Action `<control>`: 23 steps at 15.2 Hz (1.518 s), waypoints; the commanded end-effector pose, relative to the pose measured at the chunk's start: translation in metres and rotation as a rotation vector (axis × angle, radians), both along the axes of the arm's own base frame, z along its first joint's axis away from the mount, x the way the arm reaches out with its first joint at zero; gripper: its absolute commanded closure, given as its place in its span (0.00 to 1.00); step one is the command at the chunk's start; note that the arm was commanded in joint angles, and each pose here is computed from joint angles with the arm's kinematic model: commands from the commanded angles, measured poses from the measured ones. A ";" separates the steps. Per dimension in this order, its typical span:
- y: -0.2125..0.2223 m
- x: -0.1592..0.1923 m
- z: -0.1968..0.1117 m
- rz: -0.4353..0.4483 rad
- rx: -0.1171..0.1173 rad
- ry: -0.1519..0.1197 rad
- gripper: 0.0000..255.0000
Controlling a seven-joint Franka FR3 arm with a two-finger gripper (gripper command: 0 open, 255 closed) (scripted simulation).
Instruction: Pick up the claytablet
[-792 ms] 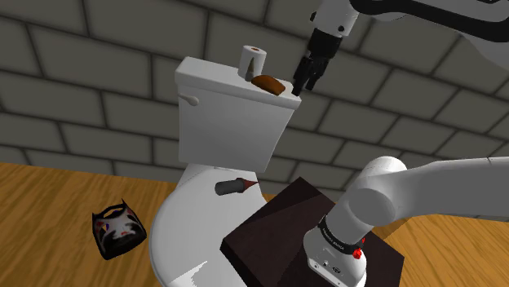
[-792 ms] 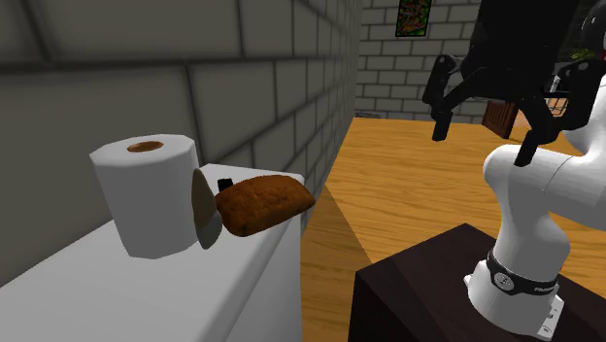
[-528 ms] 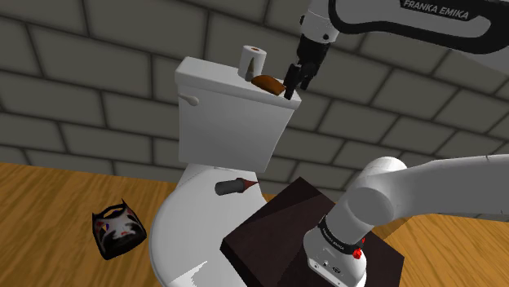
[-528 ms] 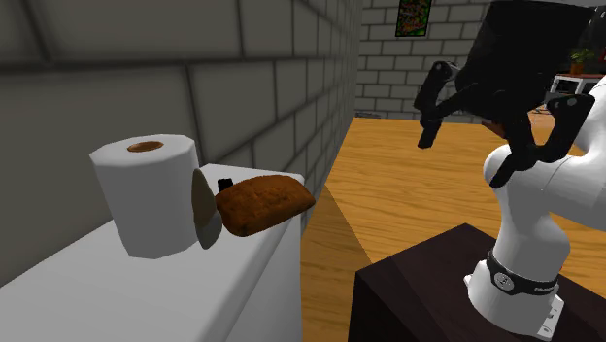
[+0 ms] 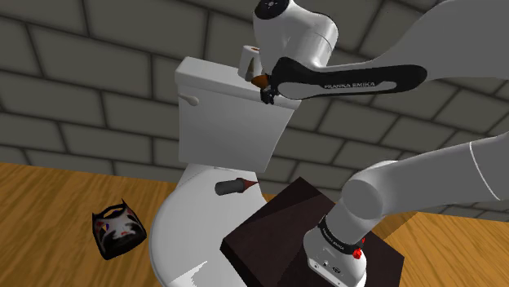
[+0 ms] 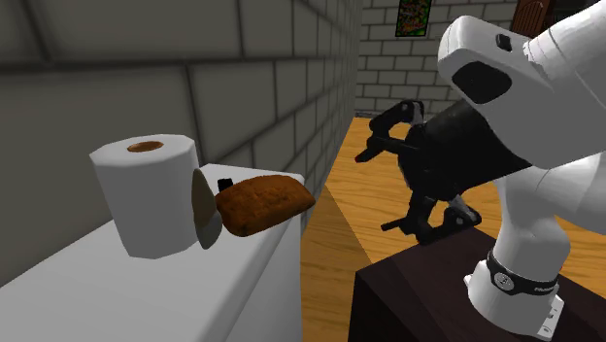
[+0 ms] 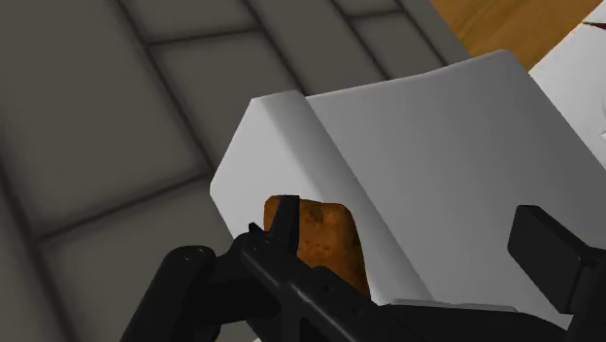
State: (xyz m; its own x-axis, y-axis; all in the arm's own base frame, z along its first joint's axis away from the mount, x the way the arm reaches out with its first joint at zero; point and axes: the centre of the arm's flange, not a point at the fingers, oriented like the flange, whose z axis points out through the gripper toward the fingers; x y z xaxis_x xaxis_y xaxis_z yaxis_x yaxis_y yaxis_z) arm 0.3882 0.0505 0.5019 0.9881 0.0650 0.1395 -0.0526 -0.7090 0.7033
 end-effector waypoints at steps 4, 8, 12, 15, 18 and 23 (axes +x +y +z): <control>-0.010 0.050 -0.051 -0.037 -0.387 -0.090 0.00; -0.026 0.081 -0.082 -0.062 -0.611 -0.139 0.00; -0.026 0.081 -0.103 -0.062 -0.611 -0.139 0.00; -0.026 0.081 -0.117 -0.062 -0.611 -0.139 0.00; -0.025 0.081 -0.117 -0.062 -0.611 -0.139 1.00; -0.025 0.080 -0.117 -0.062 -0.611 -0.139 1.00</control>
State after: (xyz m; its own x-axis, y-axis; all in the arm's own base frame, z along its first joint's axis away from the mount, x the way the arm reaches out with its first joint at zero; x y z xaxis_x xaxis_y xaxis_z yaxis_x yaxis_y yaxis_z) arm 0.4687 0.0257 0.3860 0.9676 0.1179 0.2234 -0.2014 -0.1732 0.9641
